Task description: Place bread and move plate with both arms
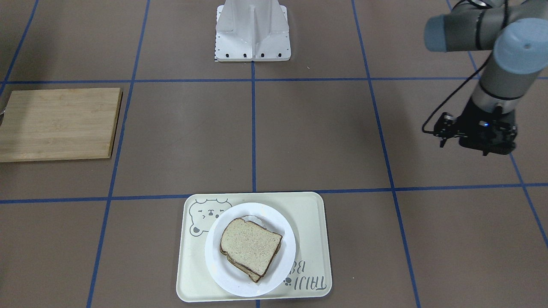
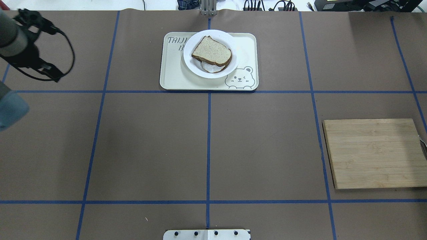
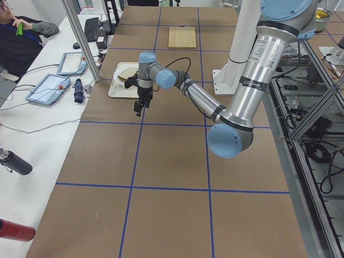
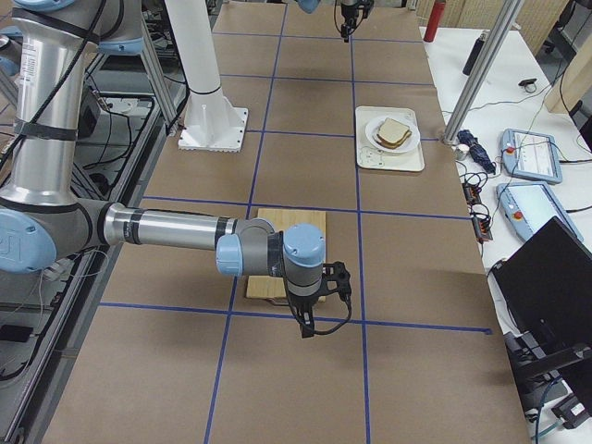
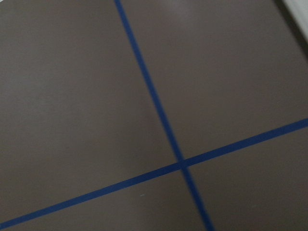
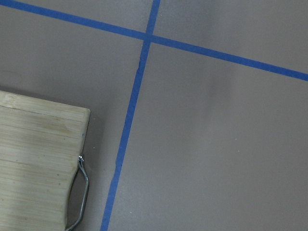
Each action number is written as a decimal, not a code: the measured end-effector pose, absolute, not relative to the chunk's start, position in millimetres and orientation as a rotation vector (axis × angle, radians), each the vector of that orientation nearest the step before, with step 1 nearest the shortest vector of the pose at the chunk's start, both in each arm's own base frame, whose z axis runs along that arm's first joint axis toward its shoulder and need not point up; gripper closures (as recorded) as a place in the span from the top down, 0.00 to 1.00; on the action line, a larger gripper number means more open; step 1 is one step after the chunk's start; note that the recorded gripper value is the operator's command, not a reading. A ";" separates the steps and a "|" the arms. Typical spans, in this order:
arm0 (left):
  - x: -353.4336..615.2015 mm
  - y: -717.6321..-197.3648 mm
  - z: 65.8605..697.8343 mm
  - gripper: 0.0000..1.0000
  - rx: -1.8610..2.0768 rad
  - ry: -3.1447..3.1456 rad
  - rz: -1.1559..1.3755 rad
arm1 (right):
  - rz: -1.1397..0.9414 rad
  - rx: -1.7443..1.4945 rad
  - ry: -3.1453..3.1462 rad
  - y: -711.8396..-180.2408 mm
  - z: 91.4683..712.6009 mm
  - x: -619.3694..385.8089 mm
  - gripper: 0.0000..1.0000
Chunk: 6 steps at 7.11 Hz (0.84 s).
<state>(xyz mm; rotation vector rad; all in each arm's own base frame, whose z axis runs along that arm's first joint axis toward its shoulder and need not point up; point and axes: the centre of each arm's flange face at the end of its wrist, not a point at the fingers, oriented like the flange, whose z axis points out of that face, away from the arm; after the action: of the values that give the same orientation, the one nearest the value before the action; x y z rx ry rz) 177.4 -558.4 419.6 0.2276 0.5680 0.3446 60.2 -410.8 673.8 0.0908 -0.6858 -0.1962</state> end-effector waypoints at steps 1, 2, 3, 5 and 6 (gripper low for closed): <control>115.8 -565.3 463.3 0.98 0.187 0.598 0.352 | -0.195 0.089 -0.686 -410.7 674.7 60.2 1.00; 63.4 -559.8 508.4 0.98 0.162 0.618 0.373 | -0.192 0.084 -0.687 -410.5 677.0 60.2 1.00; 16.1 -539.0 553.6 0.98 0.134 0.626 0.362 | -0.189 0.076 -0.688 -409.6 680.3 60.2 1.00; -55.1 -491.2 611.5 0.98 0.087 0.635 0.259 | -0.182 0.062 -0.692 -407.6 684.6 60.0 1.00; -79.7 -471.6 628.8 0.98 0.067 0.640 0.200 | -0.178 0.056 -0.695 -407.2 686.0 59.8 1.00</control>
<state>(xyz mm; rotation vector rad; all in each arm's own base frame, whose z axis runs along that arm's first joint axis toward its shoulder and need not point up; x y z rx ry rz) -79.7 -471.6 628.8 0.0670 0.6396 0.2004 59.8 -407.2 686.0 0.0561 -0.6948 -0.1776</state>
